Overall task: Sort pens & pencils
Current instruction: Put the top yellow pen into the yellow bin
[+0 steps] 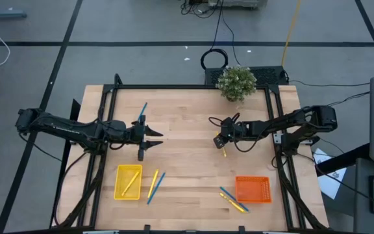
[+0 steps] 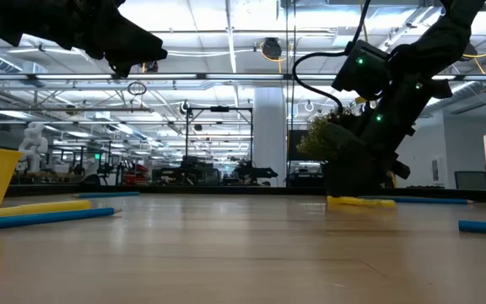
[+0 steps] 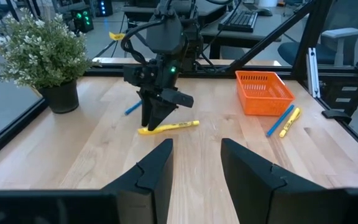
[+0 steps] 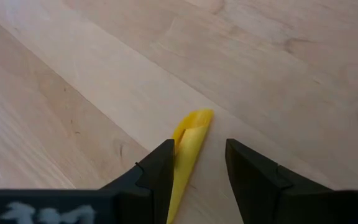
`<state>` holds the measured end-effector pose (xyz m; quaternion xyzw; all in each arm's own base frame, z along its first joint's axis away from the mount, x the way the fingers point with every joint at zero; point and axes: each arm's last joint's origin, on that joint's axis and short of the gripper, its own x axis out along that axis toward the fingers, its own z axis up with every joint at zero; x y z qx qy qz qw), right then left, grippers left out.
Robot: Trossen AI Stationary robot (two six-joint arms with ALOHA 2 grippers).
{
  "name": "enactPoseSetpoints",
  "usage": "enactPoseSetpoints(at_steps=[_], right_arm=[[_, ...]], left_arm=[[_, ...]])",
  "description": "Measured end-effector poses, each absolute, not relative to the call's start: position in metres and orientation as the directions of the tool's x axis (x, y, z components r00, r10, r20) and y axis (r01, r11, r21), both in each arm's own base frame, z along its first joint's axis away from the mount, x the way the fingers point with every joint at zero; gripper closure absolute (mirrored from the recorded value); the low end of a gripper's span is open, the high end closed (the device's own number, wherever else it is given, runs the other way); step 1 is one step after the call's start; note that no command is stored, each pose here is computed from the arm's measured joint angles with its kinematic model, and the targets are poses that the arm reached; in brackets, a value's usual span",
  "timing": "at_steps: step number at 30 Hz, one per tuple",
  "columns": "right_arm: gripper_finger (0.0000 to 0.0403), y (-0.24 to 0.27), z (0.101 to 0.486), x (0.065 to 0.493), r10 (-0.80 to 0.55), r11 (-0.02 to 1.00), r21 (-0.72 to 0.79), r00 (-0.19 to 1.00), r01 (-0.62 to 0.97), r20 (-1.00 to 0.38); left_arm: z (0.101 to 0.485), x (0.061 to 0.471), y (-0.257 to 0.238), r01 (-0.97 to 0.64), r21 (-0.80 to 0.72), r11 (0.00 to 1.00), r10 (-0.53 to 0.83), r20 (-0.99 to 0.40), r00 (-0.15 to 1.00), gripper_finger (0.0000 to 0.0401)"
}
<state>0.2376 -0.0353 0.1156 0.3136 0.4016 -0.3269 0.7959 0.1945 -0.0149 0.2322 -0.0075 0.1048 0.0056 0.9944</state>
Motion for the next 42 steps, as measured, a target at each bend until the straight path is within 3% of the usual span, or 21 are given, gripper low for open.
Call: enactPoseSetpoints(at_steps=[11,17,23,34,42], right_arm=[[0.0307,-0.034,0.098,0.228,-0.261,0.574,0.158,0.363,0.803,-0.895],[0.0329,-0.034,0.092,0.225,-0.259,0.616,0.12,0.344,0.779,-0.902],[0.0381,-0.034,0.092,0.225,-0.259,0.657,0.098,0.346,0.748,-0.902],[0.0385,-0.034,0.092,0.225,-0.261,0.71,0.068,0.352,0.701,-0.899],[0.0385,-0.026,0.117,0.234,-0.276,0.789,0.127,0.531,0.602,-0.801]], left_arm=[[0.232,0.195,-0.015,-0.014,-0.018,1.0,0.01,-0.209,0.978,0.0261],[0.232,0.195,-0.015,-0.014,-0.019,1.0,0.01,-0.209,0.978,0.0261],[0.232,0.195,-0.015,-0.014,-0.022,1.0,0.01,-0.209,0.978,0.0261],[0.232,0.195,-0.015,-0.014,-0.021,1.0,0.01,-0.209,0.978,0.0261],[0.232,0.194,-0.015,-0.014,-0.021,1.0,0.009,-0.211,0.977,0.0261]])
